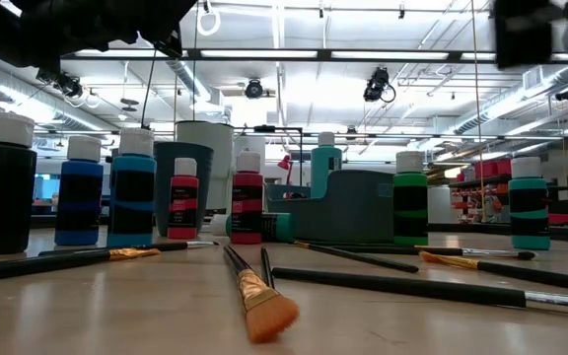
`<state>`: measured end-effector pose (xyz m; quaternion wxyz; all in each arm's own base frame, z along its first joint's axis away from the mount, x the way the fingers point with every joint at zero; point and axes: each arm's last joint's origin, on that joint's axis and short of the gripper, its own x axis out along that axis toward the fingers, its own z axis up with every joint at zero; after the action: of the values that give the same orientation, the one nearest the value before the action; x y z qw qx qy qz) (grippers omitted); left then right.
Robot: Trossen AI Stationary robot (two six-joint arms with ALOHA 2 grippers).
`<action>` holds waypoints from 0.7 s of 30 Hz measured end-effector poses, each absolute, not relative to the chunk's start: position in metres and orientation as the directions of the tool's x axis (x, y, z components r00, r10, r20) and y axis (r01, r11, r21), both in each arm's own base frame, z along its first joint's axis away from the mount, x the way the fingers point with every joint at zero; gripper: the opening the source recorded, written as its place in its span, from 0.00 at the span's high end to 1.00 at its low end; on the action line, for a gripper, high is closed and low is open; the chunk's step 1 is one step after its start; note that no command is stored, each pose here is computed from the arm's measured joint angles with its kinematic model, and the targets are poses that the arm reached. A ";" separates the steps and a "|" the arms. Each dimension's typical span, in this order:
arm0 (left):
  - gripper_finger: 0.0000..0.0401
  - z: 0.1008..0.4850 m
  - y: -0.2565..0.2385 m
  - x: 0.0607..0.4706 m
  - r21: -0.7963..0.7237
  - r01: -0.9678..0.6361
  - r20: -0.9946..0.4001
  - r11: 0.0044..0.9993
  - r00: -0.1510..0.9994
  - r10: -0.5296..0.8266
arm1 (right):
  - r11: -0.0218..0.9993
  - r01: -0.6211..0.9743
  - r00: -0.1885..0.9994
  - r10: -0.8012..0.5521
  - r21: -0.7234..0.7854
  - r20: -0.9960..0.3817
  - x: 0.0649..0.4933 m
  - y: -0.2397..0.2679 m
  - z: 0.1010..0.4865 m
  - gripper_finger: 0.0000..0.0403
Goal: Pick & Place Paint Supplies
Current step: Put the large violet paint bottle into the blue bin
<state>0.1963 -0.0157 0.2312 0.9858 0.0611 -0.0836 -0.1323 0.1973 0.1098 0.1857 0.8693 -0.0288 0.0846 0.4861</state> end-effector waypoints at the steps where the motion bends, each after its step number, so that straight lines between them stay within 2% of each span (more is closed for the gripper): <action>1: 0.66 0.231 -0.016 0.196 0.143 0.251 0.149 0.957 0.951 -0.272 | 0.574 -0.818 0.568 0.813 0.016 -0.123 0.199 0.107 0.193 0.69; 3: 0.66 0.231 -0.016 0.196 0.142 0.251 0.148 0.958 0.951 -0.271 | 0.649 -0.760 0.649 0.760 -0.006 -0.041 0.203 0.099 0.206 0.68; 6: 0.66 0.231 -0.016 0.196 0.142 0.251 0.148 0.957 0.951 -0.271 | 0.716 -0.697 0.716 0.698 -0.044 0.010 0.207 0.090 0.211 0.70; 9: 0.66 0.231 -0.016 0.196 0.142 0.251 0.145 0.957 0.951 -0.271 | 0.791 -0.594 0.788 0.609 -0.146 0.091 0.211 0.081 0.219 0.72; 13: 0.66 0.230 -0.016 0.197 0.169 0.247 0.139 0.954 0.952 -0.271 | 0.932 -0.295 0.909 0.341 -0.209 0.238 0.217 0.063 0.233 0.72; 16: 0.66 0.230 -0.016 0.197 0.188 0.244 0.137 0.951 0.953 -0.271 | 0.979 -0.084 0.938 0.141 -0.188 0.318 0.221 0.048 0.246 0.71; 21: 0.66 0.228 -0.016 0.197 0.190 0.247 0.117 0.950 0.955 -0.272 | 0.961 0.259 0.943 -0.230 -0.095 0.240 0.237 0.020 0.257 0.71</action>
<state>0.1967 -0.0158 0.2283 0.9849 0.0869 -0.0712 -0.1316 0.2368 0.0203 0.2568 0.9837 -0.0629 -0.1142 -0.1242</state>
